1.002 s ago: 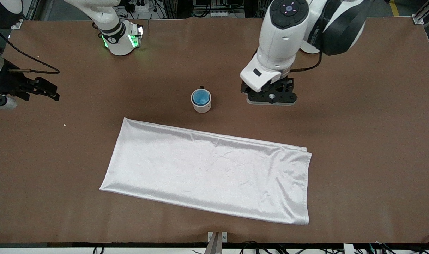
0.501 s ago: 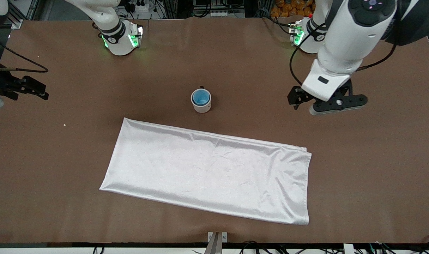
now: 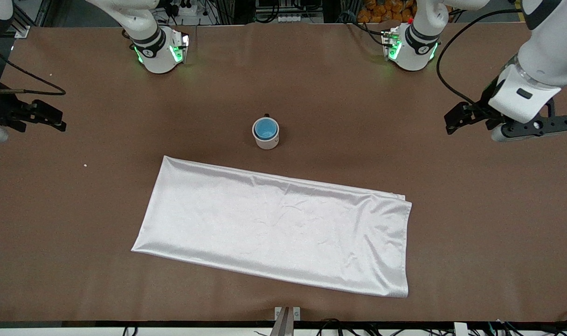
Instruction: Place blue cup into white mug on table
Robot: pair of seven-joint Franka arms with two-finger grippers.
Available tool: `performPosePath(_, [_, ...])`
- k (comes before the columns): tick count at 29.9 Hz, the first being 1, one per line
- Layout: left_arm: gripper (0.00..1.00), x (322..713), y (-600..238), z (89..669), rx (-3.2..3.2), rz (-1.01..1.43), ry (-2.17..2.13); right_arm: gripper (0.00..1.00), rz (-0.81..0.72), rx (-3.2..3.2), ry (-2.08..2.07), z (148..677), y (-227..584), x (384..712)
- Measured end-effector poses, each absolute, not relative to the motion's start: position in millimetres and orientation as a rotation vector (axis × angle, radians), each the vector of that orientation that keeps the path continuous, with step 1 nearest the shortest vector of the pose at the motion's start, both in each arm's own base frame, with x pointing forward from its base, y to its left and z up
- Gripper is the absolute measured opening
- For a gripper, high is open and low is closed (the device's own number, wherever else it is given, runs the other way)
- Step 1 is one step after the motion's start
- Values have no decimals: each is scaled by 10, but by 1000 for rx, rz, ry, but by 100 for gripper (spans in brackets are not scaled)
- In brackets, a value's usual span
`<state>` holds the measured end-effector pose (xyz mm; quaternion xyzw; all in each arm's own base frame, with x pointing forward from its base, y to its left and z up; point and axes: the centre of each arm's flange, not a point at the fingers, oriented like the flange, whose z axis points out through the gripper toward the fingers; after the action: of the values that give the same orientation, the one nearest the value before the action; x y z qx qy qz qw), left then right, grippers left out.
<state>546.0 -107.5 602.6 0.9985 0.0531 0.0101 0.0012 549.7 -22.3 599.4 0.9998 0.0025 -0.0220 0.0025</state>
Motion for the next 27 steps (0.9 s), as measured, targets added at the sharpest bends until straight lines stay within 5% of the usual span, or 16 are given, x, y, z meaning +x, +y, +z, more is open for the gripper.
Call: performPosePath(27, [100, 5361, -618, 6416, 3115, 107, 273, 100, -166, 3179, 15, 5906, -155, 5460])
